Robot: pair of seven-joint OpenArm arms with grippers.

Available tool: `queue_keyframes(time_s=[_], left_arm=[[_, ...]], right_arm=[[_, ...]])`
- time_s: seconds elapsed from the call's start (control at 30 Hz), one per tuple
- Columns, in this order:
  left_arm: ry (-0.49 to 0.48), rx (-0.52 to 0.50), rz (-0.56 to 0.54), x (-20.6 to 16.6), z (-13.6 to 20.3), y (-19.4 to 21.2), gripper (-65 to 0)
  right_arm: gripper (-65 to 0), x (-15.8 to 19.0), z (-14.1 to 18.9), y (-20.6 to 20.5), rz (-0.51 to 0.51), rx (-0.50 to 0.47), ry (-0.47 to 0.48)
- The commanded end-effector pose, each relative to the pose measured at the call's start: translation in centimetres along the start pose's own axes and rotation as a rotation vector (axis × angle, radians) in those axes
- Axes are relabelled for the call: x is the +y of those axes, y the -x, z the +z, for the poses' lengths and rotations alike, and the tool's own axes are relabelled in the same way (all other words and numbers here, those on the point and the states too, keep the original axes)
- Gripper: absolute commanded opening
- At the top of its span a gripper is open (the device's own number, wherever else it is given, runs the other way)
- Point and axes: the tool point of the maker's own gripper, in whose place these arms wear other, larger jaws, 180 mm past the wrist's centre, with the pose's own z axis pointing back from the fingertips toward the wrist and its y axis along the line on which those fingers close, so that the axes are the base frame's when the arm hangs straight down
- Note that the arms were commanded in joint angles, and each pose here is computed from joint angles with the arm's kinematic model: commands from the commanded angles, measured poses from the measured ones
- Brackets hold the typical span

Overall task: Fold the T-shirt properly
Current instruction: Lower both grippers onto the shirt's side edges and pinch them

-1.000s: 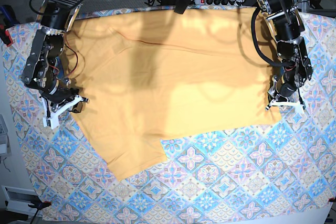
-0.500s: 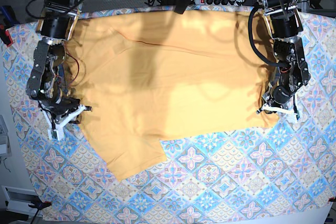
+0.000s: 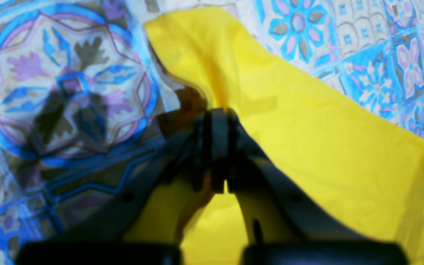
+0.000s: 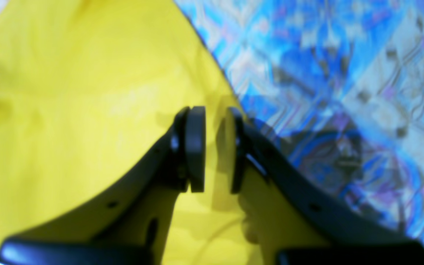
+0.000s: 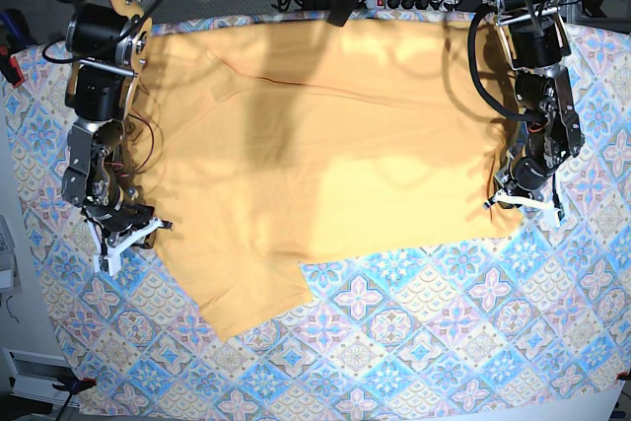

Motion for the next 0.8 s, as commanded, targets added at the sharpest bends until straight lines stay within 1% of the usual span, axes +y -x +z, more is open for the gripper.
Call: queue_keyframes(time_s=[0.0,0.13,0.23,0.3,0.43,0.5,0.63,0.77], left_arm=[[0.021,-0.051,-0.007,-0.7,0.2,-2.1,-65.0],[0.024,-0.048,-0.006,-0.9,0.2,-1.9,-65.0],[0.024,-0.048,-0.006,-0.9,0.2,-1.9,-65.0],[0.024,-0.048,-0.006,-0.9,0.2,-1.9,-65.0],[0.024,-0.048,-0.006,-0.9,0.2,-1.9,-65.0],[0.024,-0.048,-0.006,-0.9,0.2,-1.9,-65.0],[0.016,-0.037,-0.006,-0.4,0.3,-1.3,-65.0],[0.012,-0.032,-0.007,-0.2,0.3,-1.1,-65.0]], right_arm=[[-53.5,-0.8,0.2,-2.7,0.002,-0.062,0.014],[-43.1,-0.8,-0.2,-3.0,-0.016,-0.071,0.012],[-38.7,-0.9,-0.3,-2.9,-0.019,-0.075,0.013],[-38.2,-0.5,-0.4,-2.7,-0.006,-0.067,0.006],[-38.2,1.5,-1.0,-2.2,0.084,-0.047,-0.029],[-38.2,2.1,-1.2,-1.9,0.11,-0.042,-0.039],[-38.2,1.6,-1.7,0.4,0.092,0.005,-0.035],[-38.2,1.3,-1.9,1.7,0.072,0.015,-0.031]])
